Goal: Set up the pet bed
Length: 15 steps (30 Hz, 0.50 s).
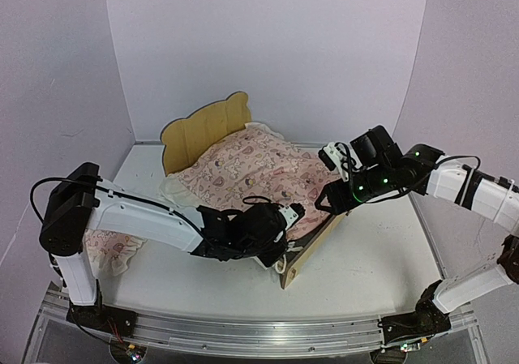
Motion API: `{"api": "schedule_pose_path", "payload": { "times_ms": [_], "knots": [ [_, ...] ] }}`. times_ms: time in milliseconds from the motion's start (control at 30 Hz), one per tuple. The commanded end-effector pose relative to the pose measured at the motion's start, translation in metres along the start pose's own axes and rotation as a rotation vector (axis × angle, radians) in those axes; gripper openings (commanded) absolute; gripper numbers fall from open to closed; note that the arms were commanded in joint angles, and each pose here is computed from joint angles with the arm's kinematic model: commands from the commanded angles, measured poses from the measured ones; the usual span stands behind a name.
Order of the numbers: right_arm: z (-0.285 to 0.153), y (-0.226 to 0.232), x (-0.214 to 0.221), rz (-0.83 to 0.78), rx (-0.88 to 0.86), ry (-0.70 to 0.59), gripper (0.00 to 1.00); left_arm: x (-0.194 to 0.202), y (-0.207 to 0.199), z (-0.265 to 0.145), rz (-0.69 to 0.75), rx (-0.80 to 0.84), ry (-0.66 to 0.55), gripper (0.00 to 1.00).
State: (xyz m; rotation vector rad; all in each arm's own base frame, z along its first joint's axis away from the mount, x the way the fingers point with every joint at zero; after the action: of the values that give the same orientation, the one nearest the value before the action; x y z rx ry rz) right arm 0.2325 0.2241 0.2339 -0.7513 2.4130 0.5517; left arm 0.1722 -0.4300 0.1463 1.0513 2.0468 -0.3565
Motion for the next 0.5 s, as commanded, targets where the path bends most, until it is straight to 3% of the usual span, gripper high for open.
{"api": "schedule_pose_path", "payload": {
  "times_ms": [0,167,467],
  "knots": [
    [-0.006,0.007,-0.008,-0.054,-0.044,-0.047,0.49,-0.022,0.021,-0.018,0.036,-0.145,-0.054,0.01],
    [0.006,0.022,-0.008,-0.094,-0.199,-0.064,0.44,-0.039,0.04,-0.035,-0.019,-0.115,-0.106,0.0],
    [0.049,0.051,-0.017,-0.063,-0.457,-0.078,0.37,-0.052,0.098,-0.064,-0.267,0.081,-0.282,0.0]
  ]
}}
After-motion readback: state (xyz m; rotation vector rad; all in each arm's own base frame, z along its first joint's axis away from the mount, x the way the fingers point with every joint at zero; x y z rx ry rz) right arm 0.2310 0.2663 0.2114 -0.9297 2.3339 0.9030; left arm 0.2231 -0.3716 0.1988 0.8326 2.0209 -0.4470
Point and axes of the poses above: each gripper's point midway between its finger pads, its own z axis out along the fingers, its own y axis along the line the jaws close on, x = y × z, the point moved 6 cm from there along -z, back along the fingers, and after that the axes turned 1 degree about -z, right-handed, at the moved point
